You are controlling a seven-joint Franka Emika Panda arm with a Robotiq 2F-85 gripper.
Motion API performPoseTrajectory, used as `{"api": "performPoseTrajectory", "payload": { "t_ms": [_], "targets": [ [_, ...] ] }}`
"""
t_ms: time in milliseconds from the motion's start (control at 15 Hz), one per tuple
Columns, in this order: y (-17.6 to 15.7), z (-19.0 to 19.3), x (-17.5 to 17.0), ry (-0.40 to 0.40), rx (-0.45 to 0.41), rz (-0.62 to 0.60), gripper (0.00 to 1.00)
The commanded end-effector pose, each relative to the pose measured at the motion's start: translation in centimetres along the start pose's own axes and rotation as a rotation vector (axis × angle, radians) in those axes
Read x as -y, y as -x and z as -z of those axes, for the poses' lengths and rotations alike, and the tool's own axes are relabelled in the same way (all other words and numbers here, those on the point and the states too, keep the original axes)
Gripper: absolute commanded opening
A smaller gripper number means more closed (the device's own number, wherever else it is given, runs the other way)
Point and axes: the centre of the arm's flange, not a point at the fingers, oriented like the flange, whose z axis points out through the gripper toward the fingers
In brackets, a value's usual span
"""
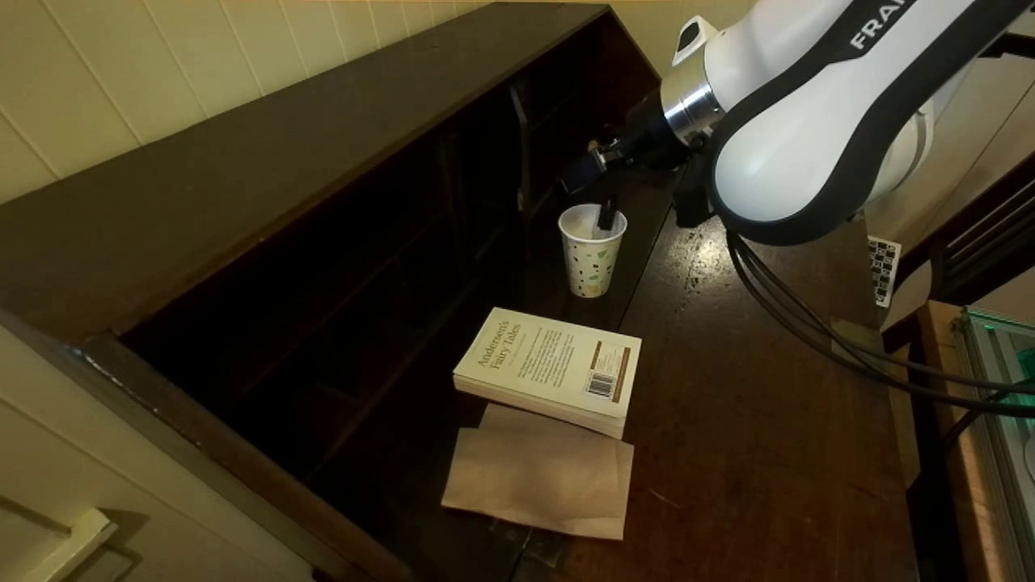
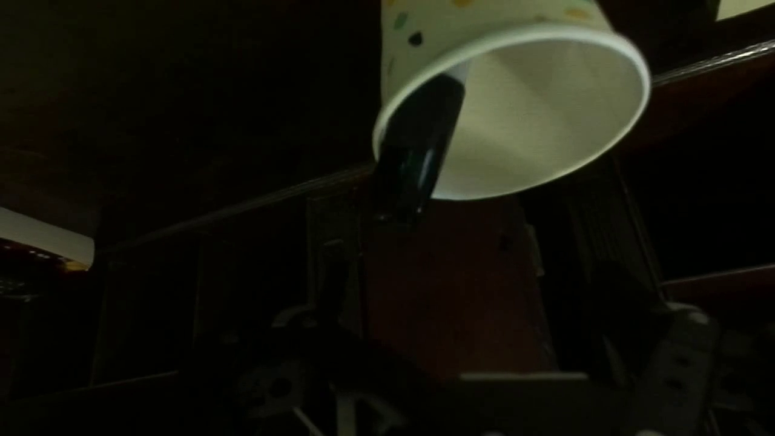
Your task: Move the cup, then pick up the marker and put it in the cup
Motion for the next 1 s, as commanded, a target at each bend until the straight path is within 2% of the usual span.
{"api": "performPoseTrajectory", "payload": {
  "t_ms": [0,267,533,933],
  "targets": [
    [-0.3,0.8,-0.2,-0.011,0.002,-0.003,1.00],
    [-1.4,1.6,-0.3,-0.014,0.001,-0.012,1.00],
    [-2.5,2.4,-0.3,-0.033,0.035,-0.025,1.00],
    [-4.2,3.8,-0.4,-0.081,0.156,-0.040,1.00]
  ]
}}
